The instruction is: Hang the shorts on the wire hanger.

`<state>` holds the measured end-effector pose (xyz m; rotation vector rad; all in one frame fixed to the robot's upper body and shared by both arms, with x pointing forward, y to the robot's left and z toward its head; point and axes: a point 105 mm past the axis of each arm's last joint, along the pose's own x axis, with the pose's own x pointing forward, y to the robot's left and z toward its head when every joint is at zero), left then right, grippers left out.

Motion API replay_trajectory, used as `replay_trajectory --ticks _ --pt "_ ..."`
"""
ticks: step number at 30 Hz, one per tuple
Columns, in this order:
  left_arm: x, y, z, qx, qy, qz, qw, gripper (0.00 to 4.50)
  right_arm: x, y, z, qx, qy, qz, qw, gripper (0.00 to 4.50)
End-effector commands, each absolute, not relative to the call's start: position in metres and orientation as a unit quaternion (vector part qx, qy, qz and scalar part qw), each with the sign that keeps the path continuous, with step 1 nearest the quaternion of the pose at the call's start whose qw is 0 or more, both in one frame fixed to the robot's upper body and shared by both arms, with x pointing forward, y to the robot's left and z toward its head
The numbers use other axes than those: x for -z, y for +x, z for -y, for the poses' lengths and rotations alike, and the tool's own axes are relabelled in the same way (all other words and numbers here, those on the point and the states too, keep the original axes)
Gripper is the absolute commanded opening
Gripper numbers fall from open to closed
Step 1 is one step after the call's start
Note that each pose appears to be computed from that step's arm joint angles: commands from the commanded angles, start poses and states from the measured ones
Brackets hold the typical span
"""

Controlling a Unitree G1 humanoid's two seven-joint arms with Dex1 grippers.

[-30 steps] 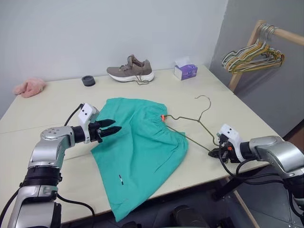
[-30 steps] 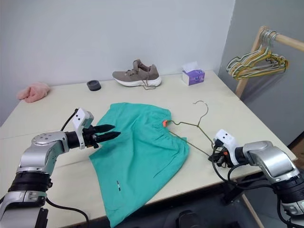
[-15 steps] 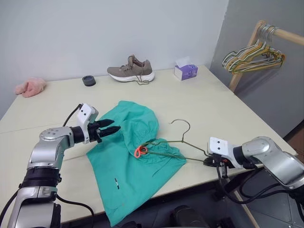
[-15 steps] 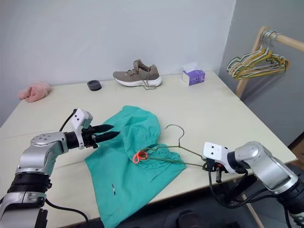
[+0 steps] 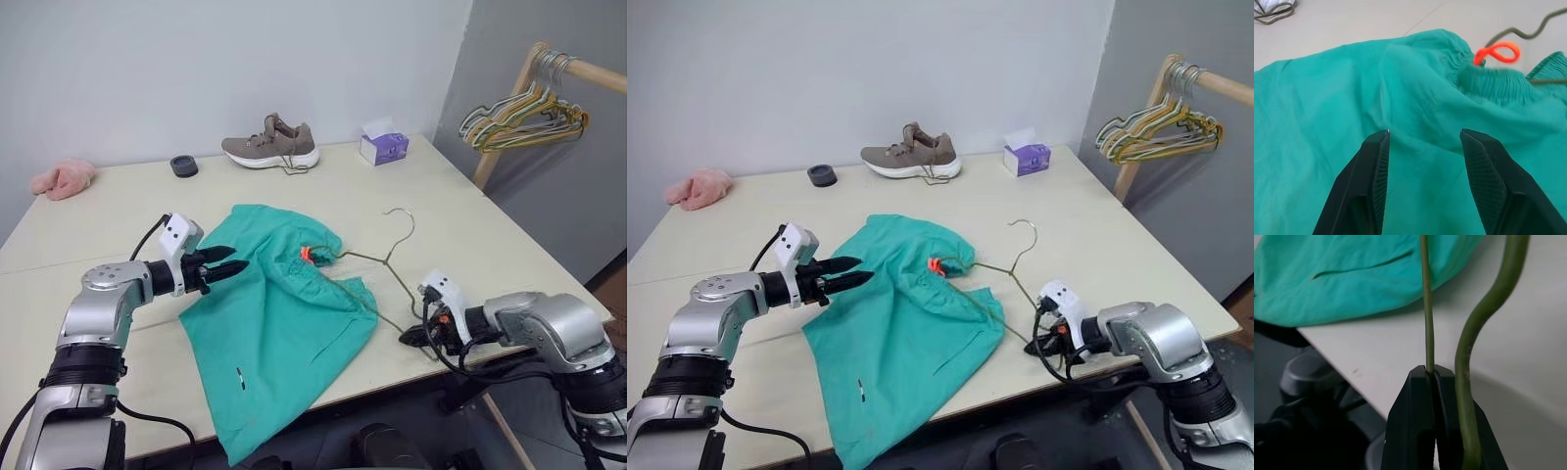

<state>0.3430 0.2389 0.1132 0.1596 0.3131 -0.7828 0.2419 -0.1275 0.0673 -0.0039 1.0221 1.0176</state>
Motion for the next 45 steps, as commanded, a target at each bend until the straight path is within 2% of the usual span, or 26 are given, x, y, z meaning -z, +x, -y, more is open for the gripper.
replay_trajectory --ticks 1,4,11,16,19,23,31,37,40,42,45 --pt "-0.127 0.344 -0.237 0.385 0.102 -0.127 0.909 2.4 -0.077 0.231 0.129 -0.488 -0.022 -0.467 0.737 0.0" --pt "-0.126 0.342 -0.239 0.382 0.103 -0.128 0.91 2.4 -0.071 0.224 0.143 -0.496 -0.095 -0.46 0.73 0.0" --pt "-0.121 0.339 -0.237 0.385 0.098 -0.132 0.908 2.4 -0.083 0.24 0.15 -0.489 -0.065 -0.42 0.762 0.0" --pt "-0.12 0.34 -0.236 0.386 0.098 -0.132 0.908 2.4 -0.078 0.243 0.165 -0.441 -0.021 -0.452 0.775 0.0" --pt "-0.121 0.34 -0.236 0.386 0.099 -0.132 0.908 2.4 -0.079 0.255 0.161 -0.417 0.017 -0.443 0.794 0.0" --pt "-0.121 0.341 -0.234 0.386 0.098 -0.13 0.908 2.4 -0.088 0.284 0.162 -0.362 0.065 -0.404 0.838 0.0" --pt "-0.119 0.339 -0.233 0.384 0.092 -0.129 0.91 2.4 -0.097 0.288 0.192 -0.333 0.067 -0.402 0.851 0.0" --pt "-0.116 0.329 -0.221 0.419 0.081 -0.141 0.893 2.4 -0.089 0.315 0.223 -0.262 0.111 -0.393 0.874 0.0" --pt "-0.116 0.317 -0.21 0.459 0.06 -0.159 0.872 2.6 -0.088 0.333 0.237 -0.221 0.12 -0.382 0.889 0.74" --pt "-0.118 0.311 -0.205 0.475 0.059 -0.167 0.862 3.01 -0.088 0.339 0.244 -0.206 0.1 -0.378 0.897 1.4" --pt "-0.118 0.301 -0.2 0.496 0.064 -0.179 0.847 3.89 -0.094 0.341 0.258 -0.198 0.035 -0.365 0.909 2.47"
